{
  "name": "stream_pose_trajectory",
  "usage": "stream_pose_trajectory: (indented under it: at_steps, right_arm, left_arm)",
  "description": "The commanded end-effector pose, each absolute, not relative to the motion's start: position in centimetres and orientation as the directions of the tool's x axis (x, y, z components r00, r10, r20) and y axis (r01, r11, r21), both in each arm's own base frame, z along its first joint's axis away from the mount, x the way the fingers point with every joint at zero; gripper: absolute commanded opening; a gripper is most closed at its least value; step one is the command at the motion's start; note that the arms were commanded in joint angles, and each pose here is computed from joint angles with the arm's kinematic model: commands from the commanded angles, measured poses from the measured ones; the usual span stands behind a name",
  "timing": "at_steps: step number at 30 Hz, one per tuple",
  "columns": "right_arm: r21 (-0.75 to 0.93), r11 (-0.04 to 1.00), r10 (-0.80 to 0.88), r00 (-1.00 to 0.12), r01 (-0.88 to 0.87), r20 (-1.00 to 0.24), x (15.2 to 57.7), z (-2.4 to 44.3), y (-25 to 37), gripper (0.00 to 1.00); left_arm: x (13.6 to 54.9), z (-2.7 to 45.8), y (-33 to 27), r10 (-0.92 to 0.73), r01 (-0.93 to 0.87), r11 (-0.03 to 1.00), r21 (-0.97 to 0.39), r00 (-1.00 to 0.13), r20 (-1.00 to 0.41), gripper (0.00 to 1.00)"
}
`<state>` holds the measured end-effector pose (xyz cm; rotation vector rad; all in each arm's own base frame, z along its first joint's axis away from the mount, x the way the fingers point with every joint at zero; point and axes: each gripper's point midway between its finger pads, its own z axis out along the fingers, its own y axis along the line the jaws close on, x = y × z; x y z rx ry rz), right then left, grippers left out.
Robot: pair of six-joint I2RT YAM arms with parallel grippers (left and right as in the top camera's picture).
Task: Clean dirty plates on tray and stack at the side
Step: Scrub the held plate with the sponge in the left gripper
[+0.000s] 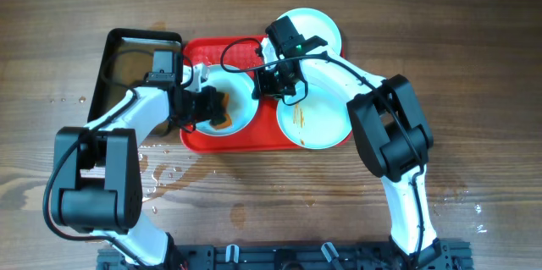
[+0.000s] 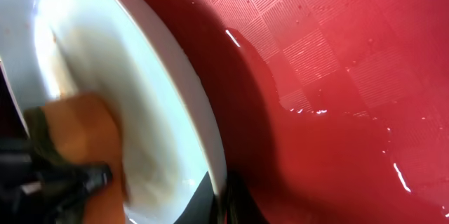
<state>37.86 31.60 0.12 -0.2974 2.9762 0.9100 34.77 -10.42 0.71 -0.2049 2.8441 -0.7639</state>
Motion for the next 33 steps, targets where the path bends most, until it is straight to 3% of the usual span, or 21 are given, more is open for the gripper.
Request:
stream_pose_trajectory:
  at_steps: [1,7,11,13,18,21,24,33]
  right_arm:
    - [0.531,0.827,-0.187,-0.981,-0.183,-0.046,37.2,-1.2,31.5,0.04]
    - [0.537,0.824,-0.188,-0.981,-0.183,-0.046,37.2,-1.2,31.6,0.04]
    - [0.537,0.823,-0.188,-0.981,-0.184,-0.047,37.2,-1.2,31.6,0.04]
    - [0.537,0.823,-0.188,-0.981,-0.184,-0.048,37.2,-1.2,31.6,0.04]
    - [0.537,0.823,-0.189,-0.981,-0.184,-0.048,37.2,-1.2,31.6,0.04]
    - [0.537,0.823,-0.189,-0.981,-0.184,-0.048,37.2,-1.2,31.6,0.04]
    - [0.538,0.823,-0.188,-0.981,-0.184,-0.047,37.2,-1.2,31.6,0.04]
    - [0.538,0.823,-0.189,-0.981,-0.184,-0.047,37.2,-1.2,31.6,0.04]
  left_arm:
    - [37.2,-0.9,-5.1,-0.360,-0.278,0.904,-0.324,-0.904,-0.229,0.04]
    - [38.4,-0.9,0.0,-0.531,-0.501,0.847,-0.178,-0.778,-0.335,0.04]
    - [36.2,-1.6,-1.9,-0.516,-0.479,0.855,-0.199,-0.828,-0.220,0.04]
    - [33.5,-1.9,-5.5,-0.441,-0.409,0.871,-0.273,-0.895,-0.063,0.04]
    - [30.9,-1.1,-10.6,-0.229,-0.223,0.879,-0.422,-0.973,0.037,0.04]
    - [31.0,-0.7,-12.1,-0.150,-0.134,0.879,-0.458,-0.989,0.002,0.04]
    - [32.7,-1.0,-11.3,-0.171,-0.125,0.906,-0.405,-0.982,-0.079,0.04]
    - [38.4,-0.9,-3.7,-0.379,-0.355,0.925,-0.133,-0.851,-0.363,0.04]
